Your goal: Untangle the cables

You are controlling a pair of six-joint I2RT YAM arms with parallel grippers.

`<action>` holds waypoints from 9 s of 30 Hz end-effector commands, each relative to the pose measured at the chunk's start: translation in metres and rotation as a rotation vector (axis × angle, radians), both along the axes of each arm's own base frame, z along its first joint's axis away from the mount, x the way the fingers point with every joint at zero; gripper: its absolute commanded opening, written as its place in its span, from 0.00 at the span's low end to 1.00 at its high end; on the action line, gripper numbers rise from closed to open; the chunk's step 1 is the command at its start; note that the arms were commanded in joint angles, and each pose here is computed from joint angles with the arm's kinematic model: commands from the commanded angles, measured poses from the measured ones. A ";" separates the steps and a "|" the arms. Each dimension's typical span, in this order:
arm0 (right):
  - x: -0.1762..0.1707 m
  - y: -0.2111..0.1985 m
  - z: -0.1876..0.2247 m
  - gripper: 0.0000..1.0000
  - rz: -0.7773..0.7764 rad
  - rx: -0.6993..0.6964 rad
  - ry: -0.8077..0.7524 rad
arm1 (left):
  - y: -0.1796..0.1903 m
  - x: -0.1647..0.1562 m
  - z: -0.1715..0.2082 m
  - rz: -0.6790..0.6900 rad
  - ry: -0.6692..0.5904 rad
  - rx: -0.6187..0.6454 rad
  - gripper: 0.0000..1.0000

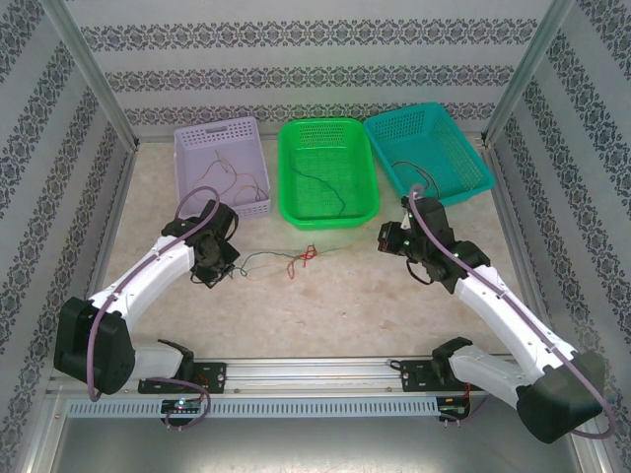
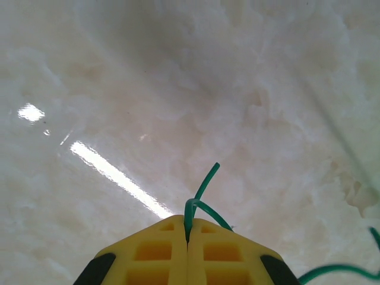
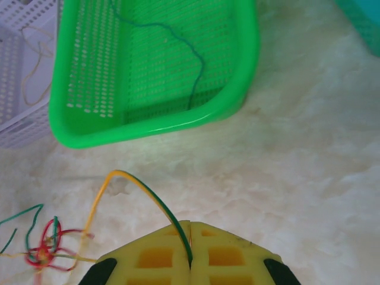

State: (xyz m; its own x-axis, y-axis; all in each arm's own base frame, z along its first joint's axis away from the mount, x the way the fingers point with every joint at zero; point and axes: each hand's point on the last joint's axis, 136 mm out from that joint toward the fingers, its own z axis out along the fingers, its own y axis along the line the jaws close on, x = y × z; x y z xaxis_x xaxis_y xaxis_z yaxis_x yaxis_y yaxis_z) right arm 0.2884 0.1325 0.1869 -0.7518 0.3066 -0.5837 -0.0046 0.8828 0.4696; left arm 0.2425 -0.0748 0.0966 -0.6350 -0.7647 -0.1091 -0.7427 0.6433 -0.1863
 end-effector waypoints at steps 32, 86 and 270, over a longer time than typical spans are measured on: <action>-0.002 -0.112 -0.025 0.00 -0.294 -0.130 0.137 | 0.066 -0.007 0.014 -0.004 0.027 0.218 0.00; -0.001 0.178 0.063 0.60 -0.112 0.604 0.354 | -0.042 0.072 0.138 -0.145 -0.410 -0.342 0.00; 0.054 -0.090 -0.167 0.00 -0.094 -0.440 0.550 | -0.186 0.034 0.085 -0.755 -0.422 -0.257 0.61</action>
